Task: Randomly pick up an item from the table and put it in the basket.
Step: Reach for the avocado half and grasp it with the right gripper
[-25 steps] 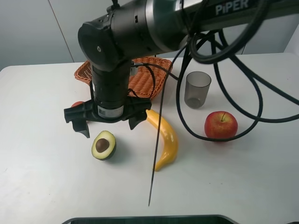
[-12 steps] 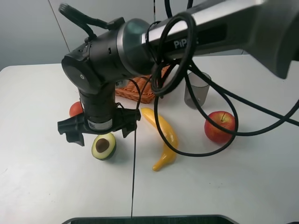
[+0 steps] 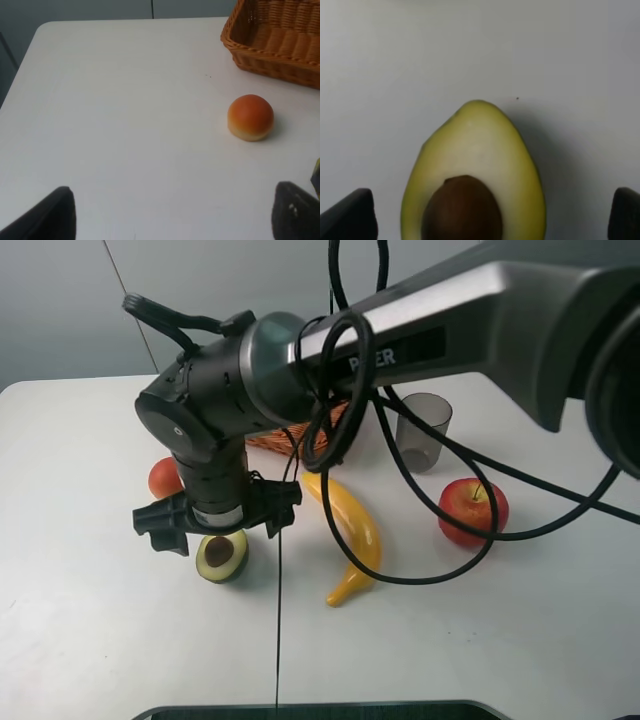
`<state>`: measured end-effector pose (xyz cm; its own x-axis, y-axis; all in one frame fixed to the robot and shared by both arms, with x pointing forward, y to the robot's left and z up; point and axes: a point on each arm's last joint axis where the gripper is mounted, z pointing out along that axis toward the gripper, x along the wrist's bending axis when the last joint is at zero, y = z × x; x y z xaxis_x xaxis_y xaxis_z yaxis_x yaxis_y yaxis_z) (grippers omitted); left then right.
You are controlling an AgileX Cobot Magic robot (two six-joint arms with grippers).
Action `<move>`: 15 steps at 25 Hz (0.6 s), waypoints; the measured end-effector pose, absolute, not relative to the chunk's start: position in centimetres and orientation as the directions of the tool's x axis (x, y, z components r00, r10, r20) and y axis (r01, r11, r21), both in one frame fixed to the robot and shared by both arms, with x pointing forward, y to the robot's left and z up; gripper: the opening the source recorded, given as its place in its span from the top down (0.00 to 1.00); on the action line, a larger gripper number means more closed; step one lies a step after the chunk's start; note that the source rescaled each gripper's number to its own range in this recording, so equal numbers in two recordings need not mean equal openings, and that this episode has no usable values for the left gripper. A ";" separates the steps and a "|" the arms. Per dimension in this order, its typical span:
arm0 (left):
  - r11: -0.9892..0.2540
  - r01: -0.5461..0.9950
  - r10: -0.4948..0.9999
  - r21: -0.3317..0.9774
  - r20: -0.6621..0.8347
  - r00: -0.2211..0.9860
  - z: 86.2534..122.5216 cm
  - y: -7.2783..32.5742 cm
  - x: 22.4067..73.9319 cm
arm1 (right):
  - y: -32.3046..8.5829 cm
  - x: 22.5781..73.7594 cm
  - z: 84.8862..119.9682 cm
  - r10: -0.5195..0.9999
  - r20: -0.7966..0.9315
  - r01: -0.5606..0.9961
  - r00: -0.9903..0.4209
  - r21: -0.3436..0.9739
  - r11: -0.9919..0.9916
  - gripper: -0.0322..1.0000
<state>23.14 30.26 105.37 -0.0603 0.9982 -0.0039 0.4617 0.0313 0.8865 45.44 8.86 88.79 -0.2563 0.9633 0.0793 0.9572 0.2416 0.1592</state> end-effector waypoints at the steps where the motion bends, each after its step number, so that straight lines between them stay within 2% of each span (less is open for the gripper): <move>1: 0.031 0.462 0.998 0.886 -0.004 -0.060 105.4 30.3 23.1 | 8.9 45.4 88.6 0.964 0.076 0.958 -0.256 0.156 0.242 0.00; 15: 0.031 0.462 0.998 0.886 -0.004 -0.060 105.4 30.3 23.1 | 9.2 45.6 87.0 0.967 0.086 0.960 -0.241 0.165 0.224 0.00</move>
